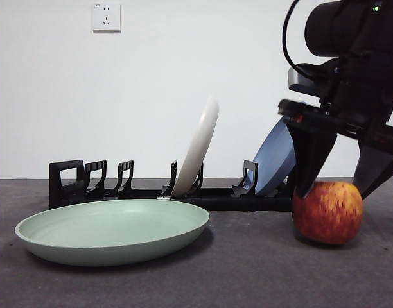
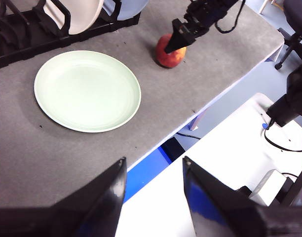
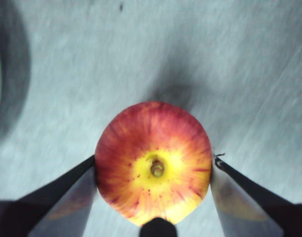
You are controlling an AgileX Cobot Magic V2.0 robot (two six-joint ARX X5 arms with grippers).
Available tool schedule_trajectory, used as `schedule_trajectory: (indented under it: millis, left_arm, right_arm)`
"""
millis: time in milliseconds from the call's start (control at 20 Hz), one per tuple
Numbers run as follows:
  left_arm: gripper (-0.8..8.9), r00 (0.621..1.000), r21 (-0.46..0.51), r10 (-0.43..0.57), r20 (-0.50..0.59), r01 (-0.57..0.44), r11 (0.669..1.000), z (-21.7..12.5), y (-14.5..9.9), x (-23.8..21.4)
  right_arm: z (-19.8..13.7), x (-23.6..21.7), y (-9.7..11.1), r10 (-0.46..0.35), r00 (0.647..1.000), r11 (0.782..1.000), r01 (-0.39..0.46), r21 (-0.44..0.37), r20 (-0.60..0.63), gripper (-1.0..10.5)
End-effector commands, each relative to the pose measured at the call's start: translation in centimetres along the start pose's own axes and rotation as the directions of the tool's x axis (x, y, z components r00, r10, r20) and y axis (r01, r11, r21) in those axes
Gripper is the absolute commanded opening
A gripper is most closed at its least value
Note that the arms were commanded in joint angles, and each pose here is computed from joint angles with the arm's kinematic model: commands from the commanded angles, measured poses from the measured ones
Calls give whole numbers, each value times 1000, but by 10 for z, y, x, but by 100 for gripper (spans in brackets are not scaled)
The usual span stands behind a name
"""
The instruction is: Take the green plate from the plate rack,put the plate on the table,take the apple from the table,put the apple in the plate
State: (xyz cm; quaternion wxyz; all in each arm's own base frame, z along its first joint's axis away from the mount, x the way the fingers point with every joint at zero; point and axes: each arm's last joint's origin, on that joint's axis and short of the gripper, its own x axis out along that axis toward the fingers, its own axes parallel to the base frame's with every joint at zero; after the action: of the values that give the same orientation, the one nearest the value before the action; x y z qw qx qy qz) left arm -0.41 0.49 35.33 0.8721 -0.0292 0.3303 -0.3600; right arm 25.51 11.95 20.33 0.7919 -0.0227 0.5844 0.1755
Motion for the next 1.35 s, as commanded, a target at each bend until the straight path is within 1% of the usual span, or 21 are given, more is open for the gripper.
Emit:
schedule_trajectory:
  millis: [50, 200, 350, 450, 550, 750, 850, 900, 1000, 1150, 1350]
  left_arm:
    - [187, 1000, -5, 1, 14, -1, 1000, 0, 0, 0]
    - [187, 999, -6, 28, 33, -28, 1000, 1, 1, 0]
    - [187, 996, -8, 59, 64, -58, 998, 3, 1, 0]
    - [187, 995, -9, 52, 89, -52, 999, 6, 0, 0]
    - [187, 993, -2, 43, 112, -43, 999, 8, 0, 0]
    - [187, 992, 6, 39, 118, -40, 999, 9, -1, 0]
    - [187, 993, 9, 34, 116, -35, 999, 9, -1, 0]
    - [187, 993, 11, 32, 116, -34, 999, 9, -1, 0]
    - [187, 993, 14, 27, 114, -29, 999, 9, -1, 0]
    - [187, 993, 17, 23, 113, -25, 1000, 9, -1, 0]
    - [187, 993, 24, 24, 113, -27, 999, 9, -1, 0]
  right_arm:
    - [9, -12, 8, 37, 999, 999, -37, -26, 2, -11]
    - [24, -36, 24, 111, 994, 990, -109, -85, 10, -12]
    - [35, -61, 50, 152, 987, 975, -142, -173, 47, -12]
    - [40, -76, 72, 192, 978, 956, -168, -240, 84, -12]
    - [41, -87, 97, 245, 962, 931, -197, -307, 124, -12]
    - [39, -91, 135, 327, 928, 895, -242, -375, 181, -13]
    - [40, -82, 148, 349, 919, 886, -261, -384, 181, -13]
    - [41, -74, 153, 353, 919, 883, -266, -387, 173, -13]
    - [44, -53, 160, 336, 930, 889, -259, -379, 152, -13]
    - [49, -20, 164, 279, 953, 906, -221, -362, 118, -13]
    - [52, 16, 167, 248, 966, 912, -210, -352, 66, -13]
